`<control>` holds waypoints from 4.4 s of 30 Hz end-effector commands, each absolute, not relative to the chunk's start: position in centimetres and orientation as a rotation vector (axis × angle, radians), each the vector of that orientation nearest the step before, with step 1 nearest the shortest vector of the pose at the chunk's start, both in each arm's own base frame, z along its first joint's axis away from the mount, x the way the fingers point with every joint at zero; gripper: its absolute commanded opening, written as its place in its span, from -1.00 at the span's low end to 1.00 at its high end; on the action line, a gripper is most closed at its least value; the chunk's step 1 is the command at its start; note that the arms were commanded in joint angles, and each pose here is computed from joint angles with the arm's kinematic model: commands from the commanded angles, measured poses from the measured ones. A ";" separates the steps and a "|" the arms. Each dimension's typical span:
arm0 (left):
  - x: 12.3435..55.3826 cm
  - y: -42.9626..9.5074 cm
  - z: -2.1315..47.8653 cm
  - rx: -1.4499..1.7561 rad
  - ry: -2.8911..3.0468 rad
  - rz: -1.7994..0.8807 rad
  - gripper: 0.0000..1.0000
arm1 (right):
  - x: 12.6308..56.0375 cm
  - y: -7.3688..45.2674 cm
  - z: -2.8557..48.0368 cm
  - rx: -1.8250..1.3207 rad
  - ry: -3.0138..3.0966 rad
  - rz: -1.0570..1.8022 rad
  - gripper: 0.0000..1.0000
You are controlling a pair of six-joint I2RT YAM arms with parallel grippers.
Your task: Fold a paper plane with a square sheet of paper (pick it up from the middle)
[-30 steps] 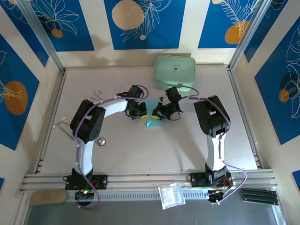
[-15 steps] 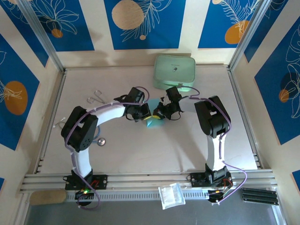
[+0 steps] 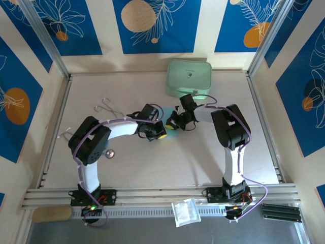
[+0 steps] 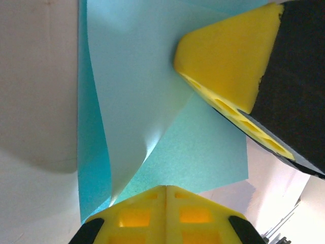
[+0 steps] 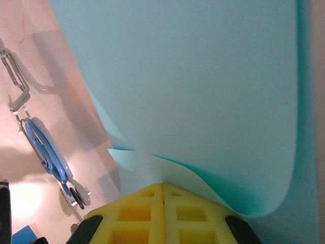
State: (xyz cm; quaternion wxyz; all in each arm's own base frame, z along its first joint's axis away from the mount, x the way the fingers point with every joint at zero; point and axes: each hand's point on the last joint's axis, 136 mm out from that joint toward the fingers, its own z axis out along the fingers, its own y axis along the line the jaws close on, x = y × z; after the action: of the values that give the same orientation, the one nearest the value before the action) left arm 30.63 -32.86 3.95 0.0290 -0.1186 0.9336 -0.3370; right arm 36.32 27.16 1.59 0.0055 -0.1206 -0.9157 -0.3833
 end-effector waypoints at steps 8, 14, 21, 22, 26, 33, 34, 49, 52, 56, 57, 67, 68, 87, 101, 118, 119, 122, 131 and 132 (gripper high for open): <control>33.0 -32.6 4.2 -0.312 2.825 -0.949 -0.87 | 33.6 24.9 -2.1 -0.498 -2.829 -0.945 -1.00; 33.0 -32.3 3.1 -0.316 2.846 -0.918 -0.87 | 33.6 24.8 -2.2 -0.503 -2.826 -0.939 -1.00; 32.1 -31.7 1.8 -0.273 2.880 -0.875 -0.87 | 33.5 24.7 -2.3 -0.509 -2.821 -0.935 -1.00; 32.1 -31.6 1.7 -0.268 2.884 -0.870 -0.88 | 33.5 24.6 -2.4 -0.511 -2.820 -0.933 -1.00; 31.8 -31.2 1.3 -0.257 2.892 -0.846 -0.88 | 33.5 24.6 -2.4 -0.514 -2.819 -0.928 -1.00; 31.6 -30.6 0.6 -0.252 2.907 -0.813 -0.89 | 33.5 24.5 -2.5 -0.517 -2.819 -0.920 -1.00; 31.6 -30.4 0.5 -0.250 2.909 -0.807 -0.89 | 33.5 24.4 -2.5 -0.518 -2.819 -0.919 -1.00; 28.4 -27.6 -1.5 -0.098 2.993 -0.727 -0.93 | 33.4 23.9 -2.8 -0.523 -2.820 -0.895 -1.00; 27.7 -27.2 -1.7 -0.098 2.989 -0.758 -0.94 | 33.4 23.8 -2.9 -0.524 -2.821 -0.883 -1.00; 26.8 -26.6 -1.6 -0.097 2.986 -0.771 -0.93 | 33.3 23.7 -3.0 -0.520 -2.819 -0.873 -1.00; 26.6 -26.5 -1.4 -0.092 2.983 -0.776 -0.93 | 33.2 23.7 -3.1 -0.518 -2.817 -0.870 -1.00; 27.4 -26.5 2.2 -0.052 2.891 -0.827 -0.91 | 33.3 23.9 -3.1 -0.511 -2.818 -0.872 -1.00; 28.0 -27.0 3.2 -0.049 2.856 -0.858 -0.91 | 33.3 23.8 -3.1 -0.512 -2.818 -0.873 -1.00; 32.3 -30.8 3.4 -0.179 2.766 -1.002 -0.93 | 33.7 24.2 -2.7 -0.499 -2.822 -0.890 -1.00; 30.8 -28.5 -0.2 -0.286 2.901 -0.823 -1.00 | 37.6 27.1 4.6 -0.274 -2.892 -1.191 -1.00; 30.5 -28.0 -0.3 -0.328 2.917 -0.789 -1.00 | 34.1 28.7 4.2 -0.159 -2.858 -1.209 -1.00; 30.5 -28.0 -0.3 -0.328 2.916 -0.790 -1.00 | 34.0 28.8 3.9 -0.158 -2.852 -1.204 -1.00; 30.6 -28.0 -0.2 -0.335 2.914 -0.792 -1.00 | 34.0 28.7 3.0 -0.170 -2.842 -1.186 -1.00; 31.1 -28.7 1.4 -0.317 2.880 -0.844 -1.00 | 33.7 28.5 1.0 -0.185 -2.836 -1.134 -1.00; 31.3 -29.0 1.9 -0.310 2.865 -0.873 -1.00 | 33.8 28.4 0.8 -0.189 -2.838 -1.128 -1.00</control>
State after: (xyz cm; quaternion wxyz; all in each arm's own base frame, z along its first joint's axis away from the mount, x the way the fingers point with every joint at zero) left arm 31.83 -29.96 2.17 0.0799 -0.0867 0.9436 -0.3092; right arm 34.21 28.50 1.77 0.0321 -0.0668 -0.9247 -0.3735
